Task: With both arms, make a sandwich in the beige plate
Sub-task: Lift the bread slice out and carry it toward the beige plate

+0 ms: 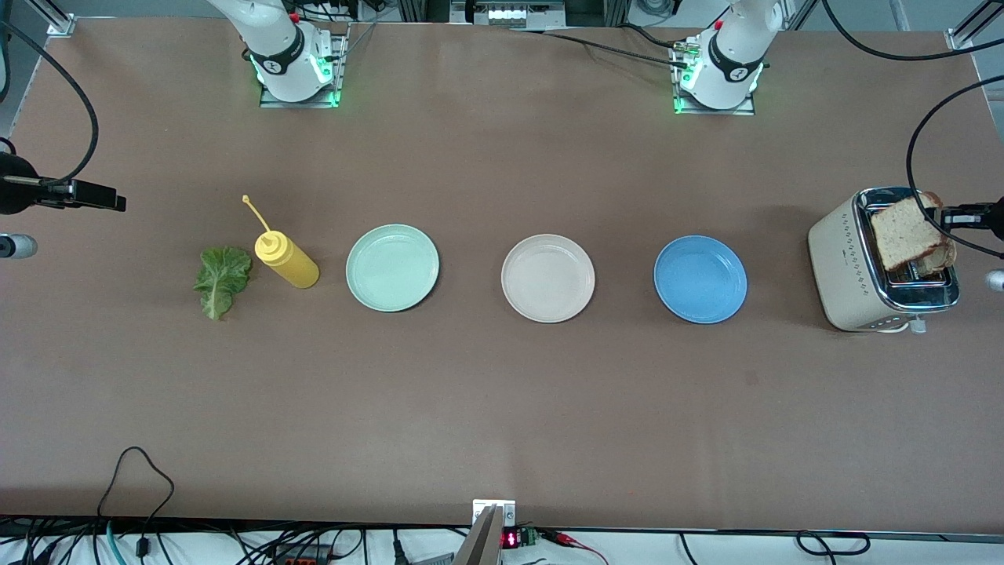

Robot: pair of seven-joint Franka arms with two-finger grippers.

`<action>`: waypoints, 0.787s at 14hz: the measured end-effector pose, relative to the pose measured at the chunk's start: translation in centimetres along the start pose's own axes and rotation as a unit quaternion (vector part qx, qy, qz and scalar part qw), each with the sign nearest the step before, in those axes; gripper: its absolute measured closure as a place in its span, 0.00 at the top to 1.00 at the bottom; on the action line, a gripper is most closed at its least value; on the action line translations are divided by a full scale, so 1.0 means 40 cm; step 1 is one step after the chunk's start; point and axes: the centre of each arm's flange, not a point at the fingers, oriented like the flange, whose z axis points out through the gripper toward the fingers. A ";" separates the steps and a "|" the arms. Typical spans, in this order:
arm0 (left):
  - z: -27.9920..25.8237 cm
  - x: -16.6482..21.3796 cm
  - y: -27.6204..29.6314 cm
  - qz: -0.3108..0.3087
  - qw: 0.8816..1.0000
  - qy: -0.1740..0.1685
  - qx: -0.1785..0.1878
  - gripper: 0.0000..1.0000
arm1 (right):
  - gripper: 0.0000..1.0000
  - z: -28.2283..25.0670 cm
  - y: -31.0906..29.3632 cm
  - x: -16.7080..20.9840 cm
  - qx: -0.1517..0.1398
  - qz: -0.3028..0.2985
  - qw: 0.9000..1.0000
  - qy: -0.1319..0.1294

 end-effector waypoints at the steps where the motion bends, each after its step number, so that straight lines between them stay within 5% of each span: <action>1: -0.018 -0.011 0.025 0.006 1.000 -0.004 0.003 0.07 | 1.00 0.000 0.000 0.000 0.000 0.000 1.000 0.000; 11: -0.007 -0.079 0.691 0.173 0.983 -0.029 0.061 0.07 | 1.00 0.007 0.004 0.004 0.000 -0.004 1.000 -0.003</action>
